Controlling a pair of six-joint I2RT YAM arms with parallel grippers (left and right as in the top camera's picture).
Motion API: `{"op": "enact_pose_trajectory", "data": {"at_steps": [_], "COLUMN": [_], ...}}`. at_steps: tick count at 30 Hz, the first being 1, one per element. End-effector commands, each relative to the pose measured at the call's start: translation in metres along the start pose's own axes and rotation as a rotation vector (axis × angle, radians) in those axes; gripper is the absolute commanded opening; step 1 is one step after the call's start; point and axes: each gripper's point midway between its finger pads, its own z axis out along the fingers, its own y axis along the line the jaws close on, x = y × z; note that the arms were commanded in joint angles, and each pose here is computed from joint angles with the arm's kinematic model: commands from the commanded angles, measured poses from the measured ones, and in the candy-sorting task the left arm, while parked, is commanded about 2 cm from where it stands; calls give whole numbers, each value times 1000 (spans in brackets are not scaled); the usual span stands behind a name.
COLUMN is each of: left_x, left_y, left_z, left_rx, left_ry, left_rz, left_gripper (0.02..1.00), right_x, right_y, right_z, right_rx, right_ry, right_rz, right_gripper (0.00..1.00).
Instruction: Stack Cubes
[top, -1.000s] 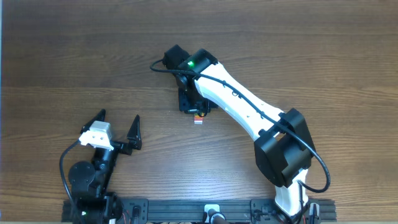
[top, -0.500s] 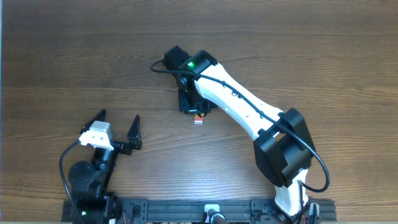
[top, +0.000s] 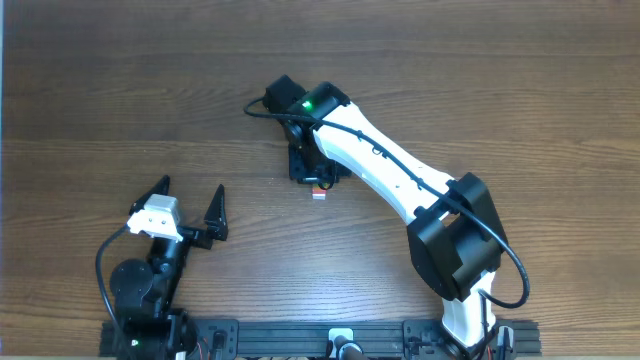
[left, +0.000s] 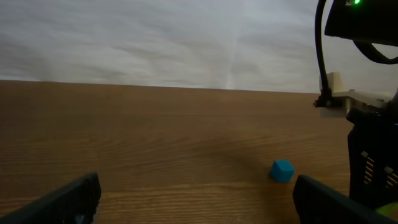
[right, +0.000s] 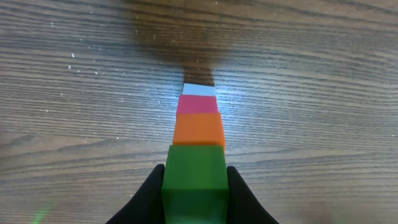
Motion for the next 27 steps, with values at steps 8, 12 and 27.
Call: {"op": "enact_pose_trajectory", "data": {"at_steps": [8,12,27], "left_x": [1,1,1], "left_y": [0,0,0], "left_z": [0,0,0], "left_rx": [4,4,4], "left_ry": [-1,-1,-1], "left_rz": [8,8,8], "left_gripper": [998,998,996], "right_x": [-4,-4,-2], "right_y": [-4,-4,-6], "right_z": [-2,2,5], "right_rx": [3,4,8], "right_ry": [-25,-23,-19], "right_rz": [25,26,32], "right_gripper": [12,12,240]}}
